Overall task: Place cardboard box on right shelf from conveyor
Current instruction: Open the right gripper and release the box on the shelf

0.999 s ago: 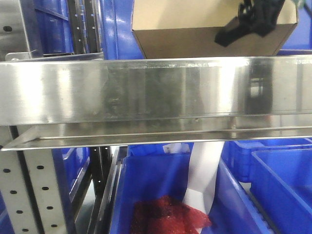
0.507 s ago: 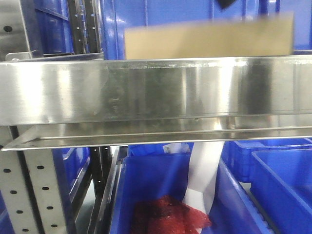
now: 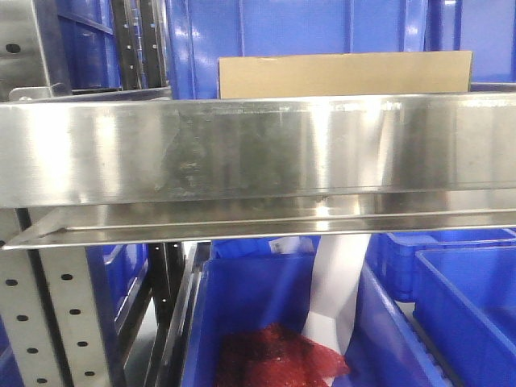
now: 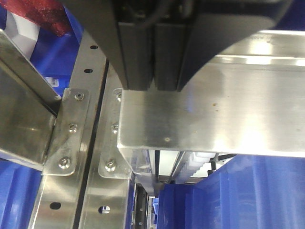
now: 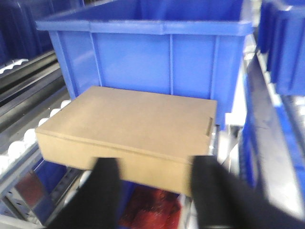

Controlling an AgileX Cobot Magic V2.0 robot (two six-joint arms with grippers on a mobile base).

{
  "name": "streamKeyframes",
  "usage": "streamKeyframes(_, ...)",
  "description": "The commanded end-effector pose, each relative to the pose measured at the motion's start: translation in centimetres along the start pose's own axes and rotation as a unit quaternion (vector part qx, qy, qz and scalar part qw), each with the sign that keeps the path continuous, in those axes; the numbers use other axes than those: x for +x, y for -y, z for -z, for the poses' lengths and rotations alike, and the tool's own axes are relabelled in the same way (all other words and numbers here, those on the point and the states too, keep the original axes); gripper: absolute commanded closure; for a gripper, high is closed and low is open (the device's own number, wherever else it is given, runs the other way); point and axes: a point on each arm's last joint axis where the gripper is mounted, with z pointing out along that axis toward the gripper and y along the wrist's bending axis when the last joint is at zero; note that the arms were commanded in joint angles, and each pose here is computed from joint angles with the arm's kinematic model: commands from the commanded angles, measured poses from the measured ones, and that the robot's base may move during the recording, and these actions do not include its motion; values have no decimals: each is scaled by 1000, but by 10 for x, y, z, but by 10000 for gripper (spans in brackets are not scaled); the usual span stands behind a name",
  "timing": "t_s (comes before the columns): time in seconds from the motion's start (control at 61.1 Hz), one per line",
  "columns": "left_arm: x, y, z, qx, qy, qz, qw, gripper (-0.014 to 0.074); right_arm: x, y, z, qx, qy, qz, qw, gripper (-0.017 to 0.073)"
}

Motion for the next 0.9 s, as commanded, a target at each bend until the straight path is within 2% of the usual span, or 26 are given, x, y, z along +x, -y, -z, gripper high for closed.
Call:
streamKeyframes(0.0,-5,0,1,0,45,3,999,710,-11,0,25,-5,87,14,996,335)
streamKeyframes(0.147,-5,0,1,0,45,3,999,709,4,2,51,-7,115,21,993,498)
streamKeyframes(0.311,-5,0,1,0,45,3,999,710,17,4,65,-8,129,22,991,500)
streamKeyframes(0.884,-5,0,1,0,45,3,999,709,18,4,65,-8,127,22,992,500)
